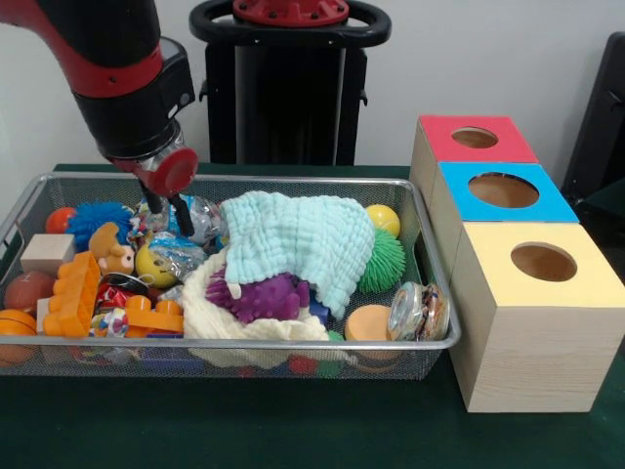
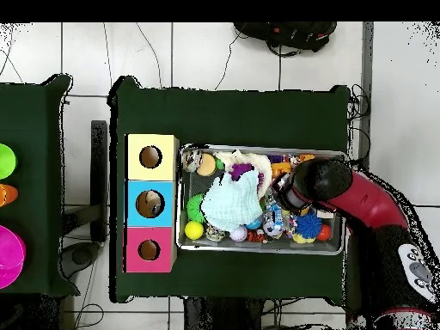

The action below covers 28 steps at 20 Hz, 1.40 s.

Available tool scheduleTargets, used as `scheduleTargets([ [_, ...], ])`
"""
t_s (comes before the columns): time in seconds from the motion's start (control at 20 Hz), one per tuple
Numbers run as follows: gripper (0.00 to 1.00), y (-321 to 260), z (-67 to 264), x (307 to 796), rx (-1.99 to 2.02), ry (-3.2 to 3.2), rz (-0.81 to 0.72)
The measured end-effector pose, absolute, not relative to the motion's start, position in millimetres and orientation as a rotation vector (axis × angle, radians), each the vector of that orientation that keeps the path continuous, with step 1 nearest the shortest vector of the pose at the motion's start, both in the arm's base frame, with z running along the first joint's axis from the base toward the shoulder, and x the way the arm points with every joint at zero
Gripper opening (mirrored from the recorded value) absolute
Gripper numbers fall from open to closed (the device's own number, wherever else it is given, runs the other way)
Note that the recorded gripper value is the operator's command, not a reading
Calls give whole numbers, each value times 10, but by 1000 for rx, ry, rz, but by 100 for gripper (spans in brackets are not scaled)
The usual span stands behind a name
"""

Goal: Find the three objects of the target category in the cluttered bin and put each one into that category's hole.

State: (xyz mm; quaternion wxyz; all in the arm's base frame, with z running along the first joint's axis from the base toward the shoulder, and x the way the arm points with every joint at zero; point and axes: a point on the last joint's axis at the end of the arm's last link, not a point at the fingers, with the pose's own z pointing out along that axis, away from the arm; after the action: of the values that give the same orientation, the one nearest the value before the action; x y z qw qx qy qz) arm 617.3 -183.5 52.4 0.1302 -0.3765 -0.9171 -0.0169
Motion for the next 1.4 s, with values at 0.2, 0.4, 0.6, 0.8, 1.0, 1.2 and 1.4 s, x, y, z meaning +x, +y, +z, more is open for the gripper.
scheduleTargets([
  [0.2,100,-1881,379,6119,-1108,-2649,-67],
  [0.4,100,-1889,262,6071,-1118,-2644,-85],
  [0.6,100,-1833,153,5957,-1105,-2650,-88],
  [0.8,100,-1737,-54,5722,-1053,-2685,-64],
  [1.0,100,-1617,-142,5574,-1005,-2687,-65],
  [1.2,100,-1488,-318,5340,-928,-2684,-49],
  [1.4,100,-1526,-550,5286,-903,-2807,-22],
])
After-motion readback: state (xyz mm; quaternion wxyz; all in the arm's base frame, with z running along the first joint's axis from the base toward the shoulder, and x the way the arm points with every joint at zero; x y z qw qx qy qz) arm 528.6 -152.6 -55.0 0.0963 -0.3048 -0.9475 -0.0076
